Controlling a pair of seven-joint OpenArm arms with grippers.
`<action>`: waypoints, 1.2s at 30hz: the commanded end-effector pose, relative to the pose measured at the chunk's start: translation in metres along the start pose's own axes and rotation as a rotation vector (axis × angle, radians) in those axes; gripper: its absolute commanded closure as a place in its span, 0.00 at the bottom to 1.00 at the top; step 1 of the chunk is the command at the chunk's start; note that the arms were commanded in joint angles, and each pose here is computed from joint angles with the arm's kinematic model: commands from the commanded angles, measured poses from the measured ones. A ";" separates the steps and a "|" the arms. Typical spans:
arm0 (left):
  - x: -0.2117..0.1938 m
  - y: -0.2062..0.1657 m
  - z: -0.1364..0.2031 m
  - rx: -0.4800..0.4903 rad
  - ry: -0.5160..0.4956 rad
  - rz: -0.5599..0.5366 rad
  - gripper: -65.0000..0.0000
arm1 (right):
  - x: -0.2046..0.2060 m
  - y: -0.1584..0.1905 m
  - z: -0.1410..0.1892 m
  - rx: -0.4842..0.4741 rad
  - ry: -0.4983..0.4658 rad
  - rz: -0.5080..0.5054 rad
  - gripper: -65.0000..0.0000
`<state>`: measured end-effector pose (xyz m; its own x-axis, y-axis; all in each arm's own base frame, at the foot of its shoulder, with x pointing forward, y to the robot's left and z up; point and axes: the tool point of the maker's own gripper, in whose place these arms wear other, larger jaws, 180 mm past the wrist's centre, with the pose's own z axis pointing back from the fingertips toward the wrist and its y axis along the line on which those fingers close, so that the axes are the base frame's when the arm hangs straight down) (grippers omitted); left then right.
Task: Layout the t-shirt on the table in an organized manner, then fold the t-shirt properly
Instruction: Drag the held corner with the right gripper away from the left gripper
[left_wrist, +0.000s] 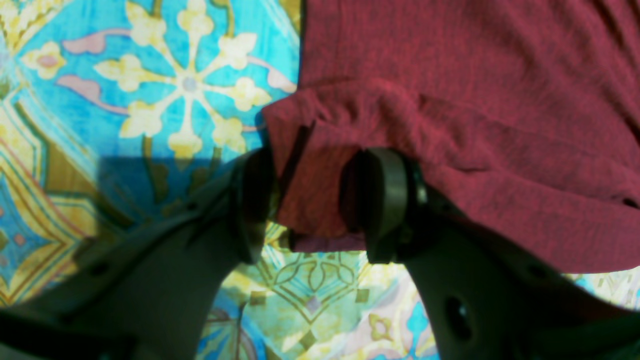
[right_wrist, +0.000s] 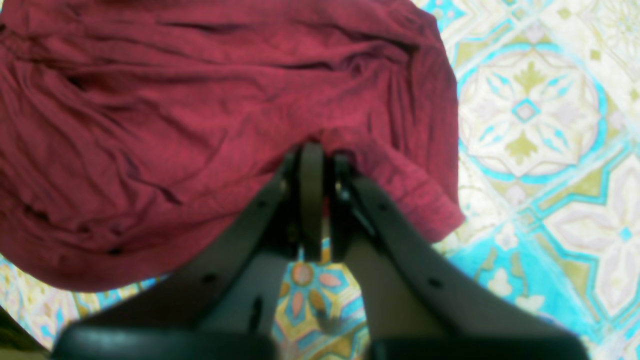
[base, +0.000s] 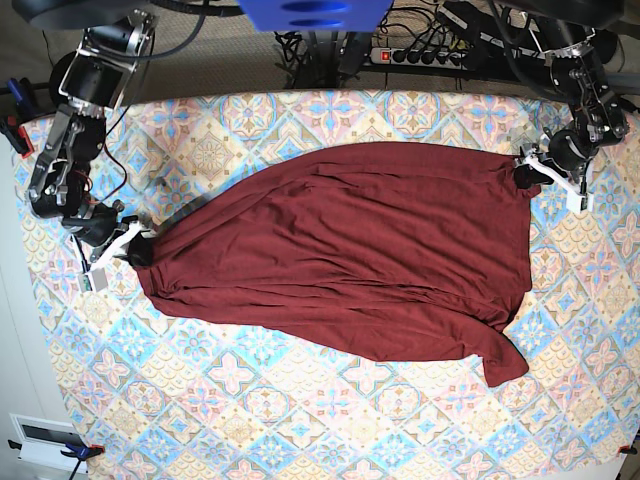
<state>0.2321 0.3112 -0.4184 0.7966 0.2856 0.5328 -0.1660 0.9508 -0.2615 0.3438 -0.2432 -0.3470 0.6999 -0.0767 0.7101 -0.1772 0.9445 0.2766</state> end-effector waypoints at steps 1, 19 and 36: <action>0.009 0.008 0.004 0.030 -0.024 -0.015 0.55 | 0.017 -0.008 0.005 -0.019 -0.040 0.018 1.00; 0.003 0.011 -0.003 0.027 -0.037 0.017 0.62 | 0.007 -0.037 0.005 -0.174 0.007 0.101 1.00; 0.016 -0.006 0.007 -0.050 -0.061 0.025 1.00 | 0.003 -0.023 -0.004 -0.143 0.004 0.082 1.00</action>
<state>0.2330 0.3058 -0.4155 0.7781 0.3349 0.5314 -0.1777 0.9288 -0.3252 0.3406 -0.2545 -0.3736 0.7342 -0.0081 0.6789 -0.1299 0.9798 0.1521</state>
